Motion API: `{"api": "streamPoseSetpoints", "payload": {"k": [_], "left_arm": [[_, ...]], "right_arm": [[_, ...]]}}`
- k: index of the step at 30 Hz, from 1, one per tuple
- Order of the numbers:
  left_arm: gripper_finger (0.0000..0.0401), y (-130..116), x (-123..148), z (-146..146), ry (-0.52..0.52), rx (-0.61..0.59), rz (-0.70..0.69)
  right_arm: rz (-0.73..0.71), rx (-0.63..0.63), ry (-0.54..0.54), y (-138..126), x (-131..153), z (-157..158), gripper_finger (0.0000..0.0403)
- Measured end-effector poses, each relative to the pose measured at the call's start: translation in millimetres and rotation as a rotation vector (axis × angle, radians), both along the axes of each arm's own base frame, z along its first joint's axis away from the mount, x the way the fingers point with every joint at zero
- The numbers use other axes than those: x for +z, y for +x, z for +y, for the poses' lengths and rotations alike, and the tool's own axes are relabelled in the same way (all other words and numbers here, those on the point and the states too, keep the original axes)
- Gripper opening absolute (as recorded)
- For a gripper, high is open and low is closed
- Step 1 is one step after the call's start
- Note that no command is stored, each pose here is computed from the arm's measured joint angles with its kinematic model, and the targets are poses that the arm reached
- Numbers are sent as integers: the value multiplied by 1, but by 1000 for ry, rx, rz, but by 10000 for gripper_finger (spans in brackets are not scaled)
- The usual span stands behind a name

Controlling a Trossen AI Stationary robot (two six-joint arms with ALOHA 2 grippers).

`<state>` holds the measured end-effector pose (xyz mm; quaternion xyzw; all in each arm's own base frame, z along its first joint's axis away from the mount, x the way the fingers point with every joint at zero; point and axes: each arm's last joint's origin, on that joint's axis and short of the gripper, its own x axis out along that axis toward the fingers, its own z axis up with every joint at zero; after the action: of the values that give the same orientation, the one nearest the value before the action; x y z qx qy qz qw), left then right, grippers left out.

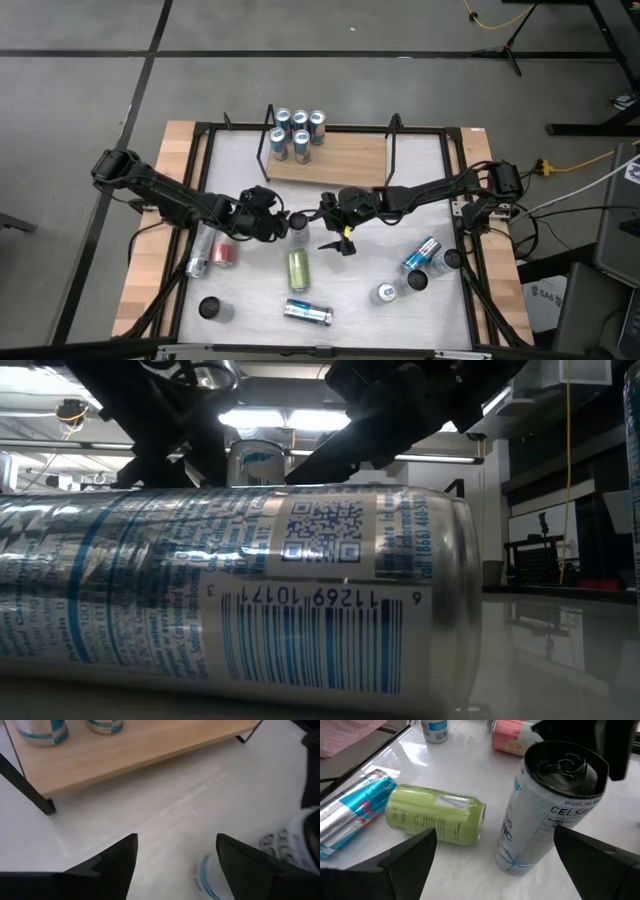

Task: Place canned beverage on shelf
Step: Put the white blue soda can on the shelf

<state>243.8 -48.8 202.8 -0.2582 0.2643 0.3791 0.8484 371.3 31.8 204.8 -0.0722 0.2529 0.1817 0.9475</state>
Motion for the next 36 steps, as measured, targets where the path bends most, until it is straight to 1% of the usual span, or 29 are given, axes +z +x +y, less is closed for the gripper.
{"api": "streamPoseSetpoints", "payload": {"k": [3, 8, 12, 15, 18, 21, 24, 28, 32, 36], "left_arm": [[263, 0, 0, 3, 4, 1, 12], [263, -10, 8, 5, 3, -3, 32], [263, -25, 21, 9, 4, -3, 29], [263, -35, 32, 12, -1, -2, 2], [263, -40, 39, 13, -9, -2, -31], [263, -43, 43, 14, -14, -2, -51], [263, -43, 43, 14, -15, -2, -52], [263, -43, 42, 14, -14, -3, -48], [263, -43, 42, 14, -15, -4, -47], [263, -43, 42, 14, -16, -5, -47]], "right_arm": [[2, -22, -15, -2, 2, -1, 392], [-41, -112, -63, -8, 21, -10, 392], [-84, -123, -64, -13, 35, -10, 392], [-130, -119, -57, -16, 46, -10, 392], [-174, -98, -61, -11, 61, -9, 392], [-254, -55, -107, -1, 80, -8, 392], [-253, -45, -123, 10, 90, -7, 392], [-193, -36, -127, 24, 91, -6, 392], [-111, -29, -131, 37, 74, -6, 392], [-81, -28, -133, 42, 63, -5, 392]]}}
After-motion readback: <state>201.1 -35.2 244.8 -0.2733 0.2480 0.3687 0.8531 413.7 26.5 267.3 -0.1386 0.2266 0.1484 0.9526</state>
